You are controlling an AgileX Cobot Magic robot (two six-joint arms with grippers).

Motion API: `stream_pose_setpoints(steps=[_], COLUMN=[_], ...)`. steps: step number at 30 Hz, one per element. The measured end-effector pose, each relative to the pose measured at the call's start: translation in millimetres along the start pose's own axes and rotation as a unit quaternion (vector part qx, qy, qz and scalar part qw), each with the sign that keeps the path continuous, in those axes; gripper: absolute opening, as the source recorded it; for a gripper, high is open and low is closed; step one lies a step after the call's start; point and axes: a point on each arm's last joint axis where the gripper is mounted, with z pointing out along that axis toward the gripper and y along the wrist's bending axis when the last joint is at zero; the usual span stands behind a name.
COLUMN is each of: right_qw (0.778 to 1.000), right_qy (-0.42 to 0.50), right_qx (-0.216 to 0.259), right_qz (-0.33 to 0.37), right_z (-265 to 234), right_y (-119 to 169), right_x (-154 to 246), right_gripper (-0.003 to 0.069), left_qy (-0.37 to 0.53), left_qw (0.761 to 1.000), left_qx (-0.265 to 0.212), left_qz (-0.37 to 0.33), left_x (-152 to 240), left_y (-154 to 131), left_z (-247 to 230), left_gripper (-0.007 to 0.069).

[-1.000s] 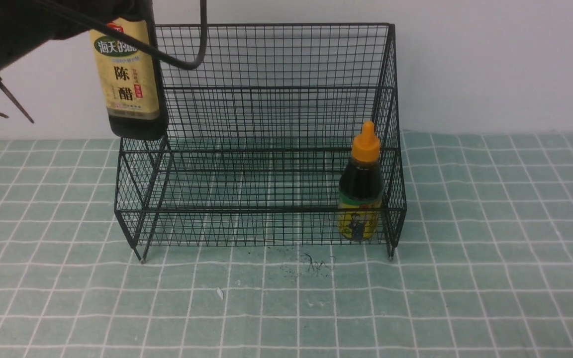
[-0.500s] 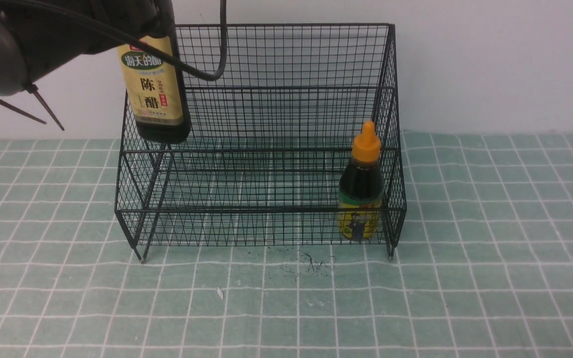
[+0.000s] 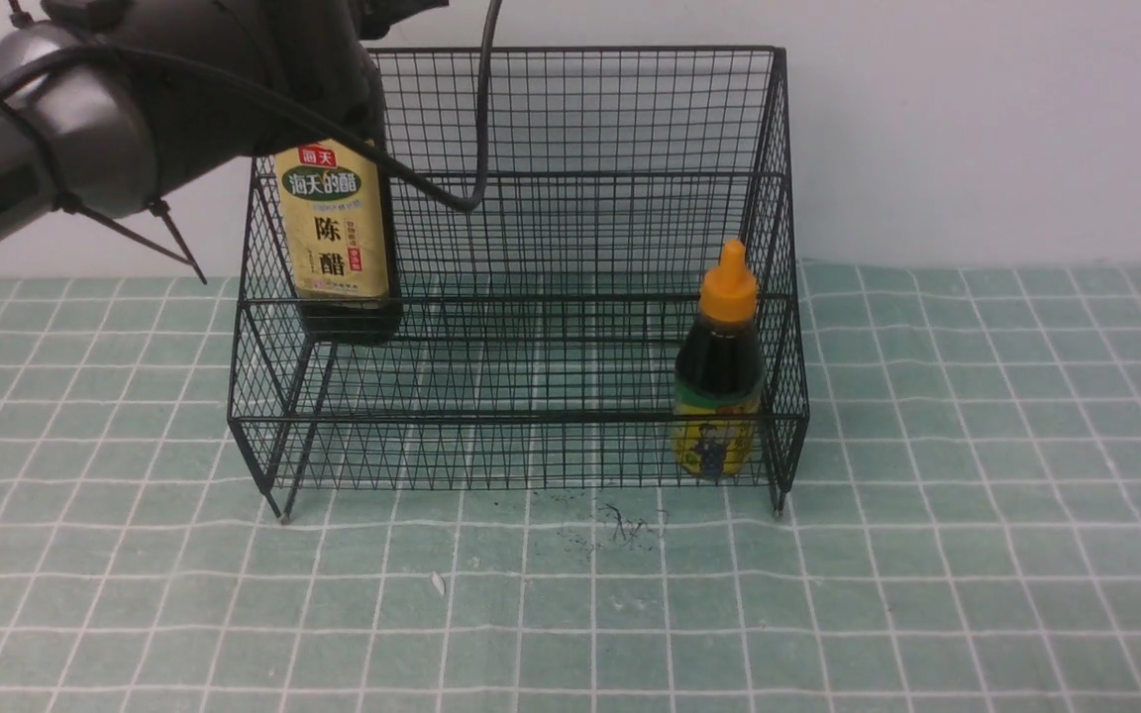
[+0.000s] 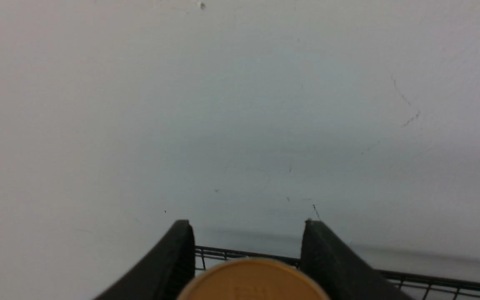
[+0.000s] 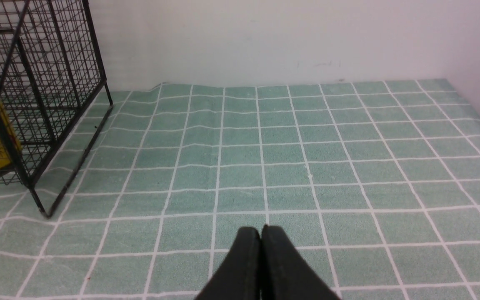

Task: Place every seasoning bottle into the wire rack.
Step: Use the left arm to put the condiment bottle back on the shelf

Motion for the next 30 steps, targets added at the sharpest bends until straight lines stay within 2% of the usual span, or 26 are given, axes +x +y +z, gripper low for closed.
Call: stream_pose_setpoints(steps=[12, 21, 30], right_qw=[1.0, 1.0, 1.0], right_qy=[0.0, 0.0, 0.0], right_qx=[0.0, 0.0, 0.0], right_qz=[0.0, 0.0, 0.0], right_z=[0.0, 0.0, 0.0], right_y=[0.0, 0.0, 0.0], right_x=[0.0, 0.0, 0.0], right_gripper=[-0.0013, -0.0013, -0.0013], left_qy=[0.027, 0.027, 0.015], left_qw=[1.0, 0.999, 0.999], left_qx=[-0.005, -0.006, -0.017], left_qz=[0.012, 0.024, 0.049], left_x=[26.9, 27.1, 16.2], left_y=[-8.5, -8.9, -15.5], left_z=[18.1, 17.5, 0.7], left_gripper=[0.0301, 0.0302, 0.0371])
